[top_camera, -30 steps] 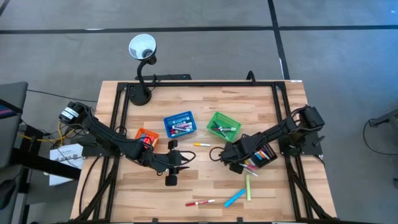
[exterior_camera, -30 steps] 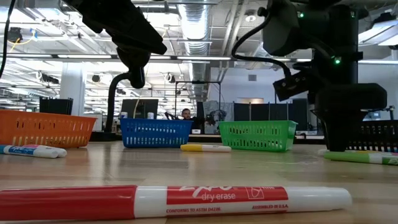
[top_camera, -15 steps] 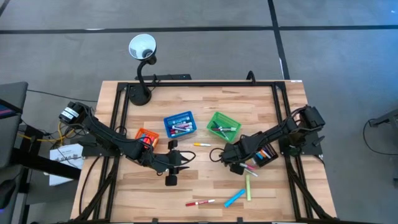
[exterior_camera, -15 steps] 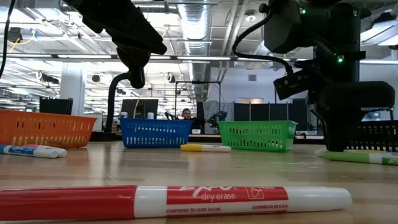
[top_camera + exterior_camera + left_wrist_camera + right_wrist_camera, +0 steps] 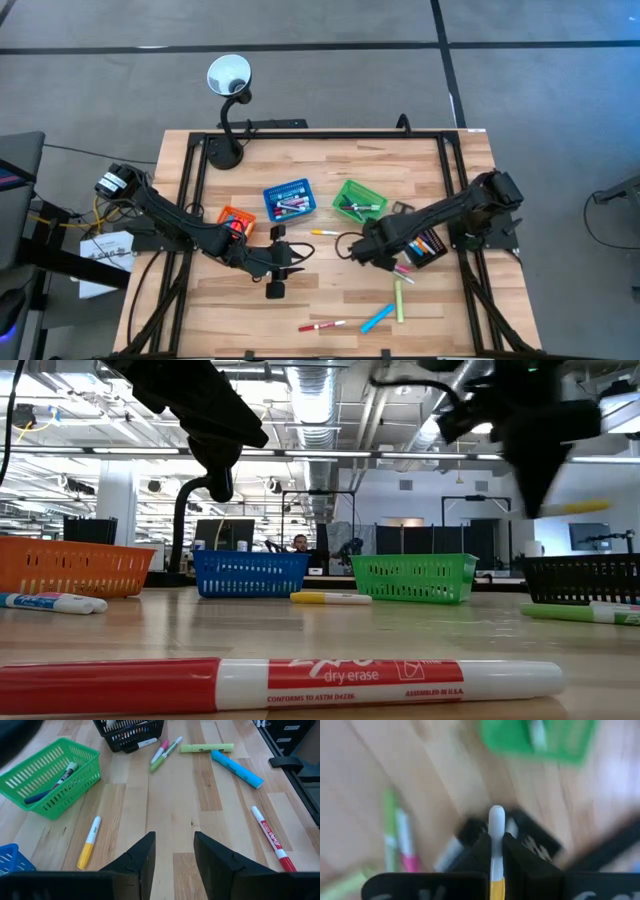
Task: Pick & Place Markers
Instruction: Put the small right yellow highlighter pen into the black basket, then put the small left pink highlighter pen into the black basket
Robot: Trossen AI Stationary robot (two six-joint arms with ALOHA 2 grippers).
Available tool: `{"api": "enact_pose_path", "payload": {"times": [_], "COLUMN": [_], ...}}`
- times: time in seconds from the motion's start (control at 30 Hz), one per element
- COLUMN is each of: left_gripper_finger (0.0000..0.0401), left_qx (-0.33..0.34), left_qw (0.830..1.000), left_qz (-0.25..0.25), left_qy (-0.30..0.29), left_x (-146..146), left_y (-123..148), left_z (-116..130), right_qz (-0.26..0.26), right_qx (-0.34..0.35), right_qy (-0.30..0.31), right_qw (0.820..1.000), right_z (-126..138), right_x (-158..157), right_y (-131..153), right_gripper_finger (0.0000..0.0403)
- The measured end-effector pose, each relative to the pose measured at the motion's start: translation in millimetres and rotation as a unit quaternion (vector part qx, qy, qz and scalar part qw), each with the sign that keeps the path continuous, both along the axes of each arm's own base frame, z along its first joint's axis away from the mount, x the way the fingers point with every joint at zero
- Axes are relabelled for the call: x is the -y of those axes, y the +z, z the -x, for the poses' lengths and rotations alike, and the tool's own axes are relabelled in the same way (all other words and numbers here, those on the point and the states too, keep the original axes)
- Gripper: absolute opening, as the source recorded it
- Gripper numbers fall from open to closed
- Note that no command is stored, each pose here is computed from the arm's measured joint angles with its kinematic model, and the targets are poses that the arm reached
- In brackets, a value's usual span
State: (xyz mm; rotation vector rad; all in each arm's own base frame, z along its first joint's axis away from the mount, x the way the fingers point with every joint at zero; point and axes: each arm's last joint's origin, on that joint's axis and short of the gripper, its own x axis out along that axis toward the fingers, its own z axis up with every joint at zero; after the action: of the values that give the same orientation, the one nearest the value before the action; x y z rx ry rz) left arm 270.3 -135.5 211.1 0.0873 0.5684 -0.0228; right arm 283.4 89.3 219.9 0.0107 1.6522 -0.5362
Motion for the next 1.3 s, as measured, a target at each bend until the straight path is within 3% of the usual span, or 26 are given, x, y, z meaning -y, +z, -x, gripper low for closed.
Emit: {"api": "enact_pose_path", "payload": {"times": [0.1, 0.23, 0.37, 0.5, 0.67, 0.87, 1.03, 1.2, 1.3], "left_gripper_finger": [0.0131, 0.0131, 0.0131, 0.0131, 0.0131, 0.0131, 0.0131, 0.0131, 0.0131], "left_qx": [-0.003, -0.014, -0.020, -0.020, -0.018, -0.014, -0.020, -0.111, -0.193], "left_qw": [1.000, 1.000, 1.000, 1.000, 1.000, 0.999, 0.998, 0.993, 0.981], "left_qz": [0.005, 0.010, 0.010, 0.010, 0.012, 0.009, 0.014, 0.040, 0.028], "left_qy": [0.003, 0.010, 0.014, 0.014, 0.014, 0.027, 0.058, 0.018, 0.010], "left_x": [0.0, -1.9, -3.8, -3.9, -3.8, -7.9, -29.1, -46.5, -50.3], "left_y": [-2.7, -9.8, -14.9, -15.9, -15.6, -15.3, -15.9, -26.8, -36.7], "left_z": [1.5, 4.7, 6.9, 7.4, 7.2, 5.1, -3.9, -1.8, 9.7], "right_qz": [-0.005, -0.025, -0.041, -0.037, -0.045, -0.058, -0.064, -0.062, -0.030], "right_qx": [-0.033, -0.014, 0.012, 0.024, 0.061, 0.089, 0.095, 0.151, 0.220], "right_qy": [-0.029, -0.036, -0.038, -0.077, -0.111, -0.111, -0.096, -0.098, -0.055], "right_qw": [0.999, 0.999, 0.998, 0.996, 0.991, 0.988, 0.989, 0.982, 0.974], "right_z": [13.9, 29.2, 47.8, 70.0, 87.1, 90.4, 86.1, 73.4, 63.0], "right_x": [-1.2, -3.1, -0.6, 8.7, 14.5, 15.0, 15.5, 16.2, 15.1], "right_y": [4.7, -1.9, -13.2, -26.2, -41.1, -42.8, -25.1, 1.1, 13.1], "right_gripper_finger": [0.0021, 0.0037, 0.0025, 0.0016, 0.0052, 0.0100, 0.0137, 0.0162, 0.0166]}}
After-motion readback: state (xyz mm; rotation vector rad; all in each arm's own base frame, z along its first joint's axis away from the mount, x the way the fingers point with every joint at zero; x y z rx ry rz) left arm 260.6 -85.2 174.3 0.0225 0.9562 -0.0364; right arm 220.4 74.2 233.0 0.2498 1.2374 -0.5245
